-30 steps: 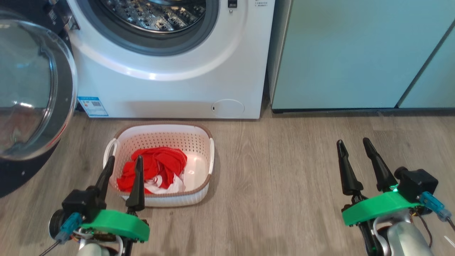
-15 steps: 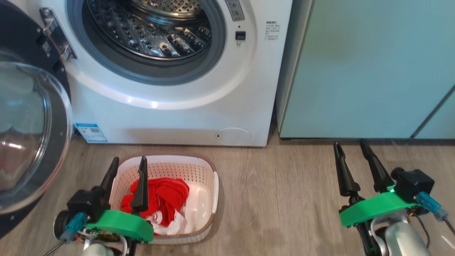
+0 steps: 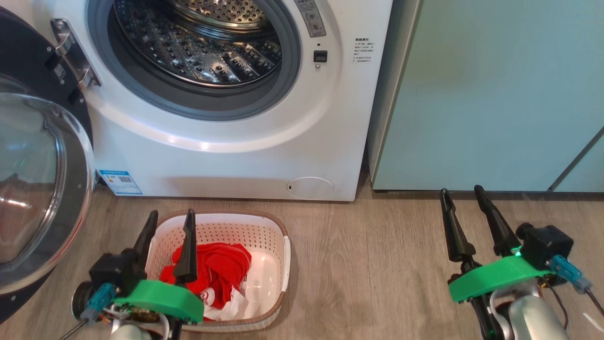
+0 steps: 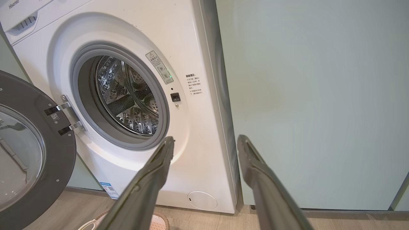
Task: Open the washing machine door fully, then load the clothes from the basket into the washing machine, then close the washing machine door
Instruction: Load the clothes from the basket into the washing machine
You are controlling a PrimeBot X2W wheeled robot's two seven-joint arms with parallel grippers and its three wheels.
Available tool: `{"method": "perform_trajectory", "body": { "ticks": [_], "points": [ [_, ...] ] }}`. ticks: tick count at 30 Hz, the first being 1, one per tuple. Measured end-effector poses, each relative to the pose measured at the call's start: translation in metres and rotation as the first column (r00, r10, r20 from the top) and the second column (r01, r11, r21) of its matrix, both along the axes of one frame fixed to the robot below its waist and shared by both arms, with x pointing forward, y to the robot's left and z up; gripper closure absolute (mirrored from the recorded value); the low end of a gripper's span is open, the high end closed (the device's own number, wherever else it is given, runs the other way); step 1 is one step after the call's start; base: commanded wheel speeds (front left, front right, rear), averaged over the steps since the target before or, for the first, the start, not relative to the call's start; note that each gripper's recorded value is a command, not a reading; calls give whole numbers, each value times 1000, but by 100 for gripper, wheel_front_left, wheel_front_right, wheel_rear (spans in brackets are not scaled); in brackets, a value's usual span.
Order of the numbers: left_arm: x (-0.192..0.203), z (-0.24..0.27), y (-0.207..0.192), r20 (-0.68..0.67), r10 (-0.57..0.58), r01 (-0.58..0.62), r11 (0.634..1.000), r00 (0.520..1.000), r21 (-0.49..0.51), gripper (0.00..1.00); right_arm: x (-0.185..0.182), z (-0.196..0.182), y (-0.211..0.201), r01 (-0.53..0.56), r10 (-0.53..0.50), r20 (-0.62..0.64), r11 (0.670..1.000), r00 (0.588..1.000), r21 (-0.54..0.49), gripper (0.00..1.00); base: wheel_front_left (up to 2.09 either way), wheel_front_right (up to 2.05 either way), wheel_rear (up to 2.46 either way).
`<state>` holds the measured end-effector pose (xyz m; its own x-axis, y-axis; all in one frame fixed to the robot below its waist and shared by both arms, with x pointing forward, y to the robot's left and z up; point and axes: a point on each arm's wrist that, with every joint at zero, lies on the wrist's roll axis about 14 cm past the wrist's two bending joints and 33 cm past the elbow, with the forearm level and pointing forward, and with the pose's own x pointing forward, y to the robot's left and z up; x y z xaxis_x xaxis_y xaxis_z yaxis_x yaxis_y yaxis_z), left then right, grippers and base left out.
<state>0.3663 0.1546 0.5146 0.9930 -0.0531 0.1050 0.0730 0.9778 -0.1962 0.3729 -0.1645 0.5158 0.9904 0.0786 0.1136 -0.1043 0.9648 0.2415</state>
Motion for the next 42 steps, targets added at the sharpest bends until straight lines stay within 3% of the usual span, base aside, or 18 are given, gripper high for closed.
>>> {"method": "perform_trajectory", "body": {
  "ticks": [14,21,34,42],
  "points": [
    [2,-16,1,-51,4,-4,1000,999,2,0,4,-9,3,-10,10,-26,1000,1000,0,0,0,0,0],
    [7,-54,-1,-167,11,-4,999,986,40,0,10,-23,0,1,-1,-66,1000,998,0,0,0,0,0],
    [45,-149,-29,-430,-70,142,980,900,138,0,49,-52,-4,8,-10,-131,1000,991,-14,0,0,0,0],
    [78,-221,-47,-585,-129,280,944,801,176,0,72,-93,-16,33,-40,-215,999,976,-34,0,0,0,0]
  ]
}}
